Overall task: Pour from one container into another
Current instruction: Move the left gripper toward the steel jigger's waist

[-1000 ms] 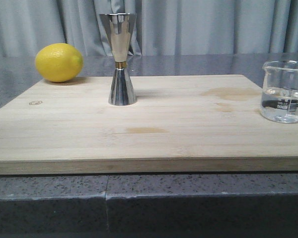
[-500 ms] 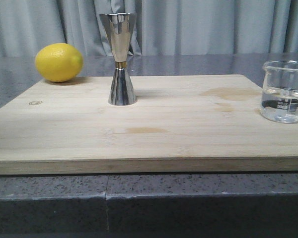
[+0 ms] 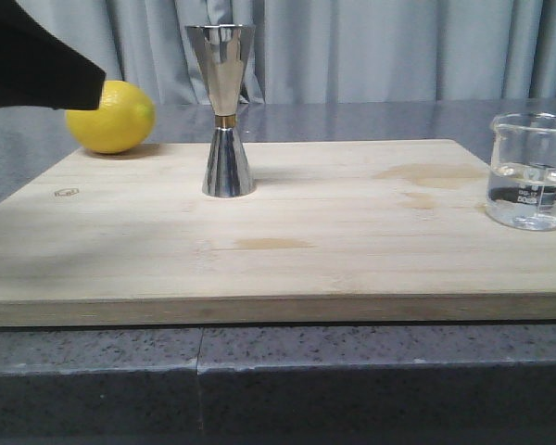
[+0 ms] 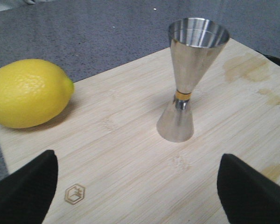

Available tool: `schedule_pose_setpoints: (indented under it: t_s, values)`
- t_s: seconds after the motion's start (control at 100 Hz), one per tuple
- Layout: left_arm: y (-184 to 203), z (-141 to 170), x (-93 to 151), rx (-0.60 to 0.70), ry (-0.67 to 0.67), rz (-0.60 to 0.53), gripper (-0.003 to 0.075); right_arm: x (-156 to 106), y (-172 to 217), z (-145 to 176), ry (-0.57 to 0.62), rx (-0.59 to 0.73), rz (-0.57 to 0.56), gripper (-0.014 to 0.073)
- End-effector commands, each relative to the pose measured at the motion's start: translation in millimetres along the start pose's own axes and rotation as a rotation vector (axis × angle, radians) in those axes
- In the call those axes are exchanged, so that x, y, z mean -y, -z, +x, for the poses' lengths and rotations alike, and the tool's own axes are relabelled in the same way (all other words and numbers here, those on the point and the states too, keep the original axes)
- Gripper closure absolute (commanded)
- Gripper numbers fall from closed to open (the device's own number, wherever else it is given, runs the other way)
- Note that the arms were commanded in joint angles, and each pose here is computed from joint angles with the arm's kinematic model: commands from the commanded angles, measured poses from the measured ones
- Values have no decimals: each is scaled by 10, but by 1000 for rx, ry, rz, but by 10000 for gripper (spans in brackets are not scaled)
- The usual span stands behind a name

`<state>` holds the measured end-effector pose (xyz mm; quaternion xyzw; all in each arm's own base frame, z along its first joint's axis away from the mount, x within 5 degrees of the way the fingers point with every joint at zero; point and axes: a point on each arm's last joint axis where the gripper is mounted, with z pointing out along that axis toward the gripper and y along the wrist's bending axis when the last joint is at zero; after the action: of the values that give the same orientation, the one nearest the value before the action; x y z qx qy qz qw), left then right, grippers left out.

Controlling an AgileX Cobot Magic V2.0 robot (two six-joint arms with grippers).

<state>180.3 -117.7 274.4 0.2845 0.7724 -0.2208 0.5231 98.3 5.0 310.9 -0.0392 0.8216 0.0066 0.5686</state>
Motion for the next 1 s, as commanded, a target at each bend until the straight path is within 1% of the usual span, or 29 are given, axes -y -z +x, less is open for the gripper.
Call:
schedule_pose_setpoints:
  t_s: [0.0,0.07,0.14,0.21,0.45,0.62,0.84,0.99]
  values:
    - [-66,-124,98,75,-29,117,81,14,9,-147,10,93,13,174]
    - [-150,-120,124,67,-27,172,81,14,9,-147,10,93,13,174]
    - [-233,-96,152,60,-51,230,81,14,9,-147,10,93,13,174]
    - [-326,-72,156,46,-59,264,81,6,9,-148,12,94,5,174]
    - [-588,-177,114,51,-92,309,81,-16,9,-143,25,88,-14,174]
    - [-667,-228,-10,67,-81,305,81,-16,8,-139,26,84,-14,174]
    - [-743,-229,-136,98,-42,363,81,-15,9,-143,26,88,-14,174]
    - [-842,-244,-151,120,-39,427,81,-14,9,-144,28,90,-12,174]
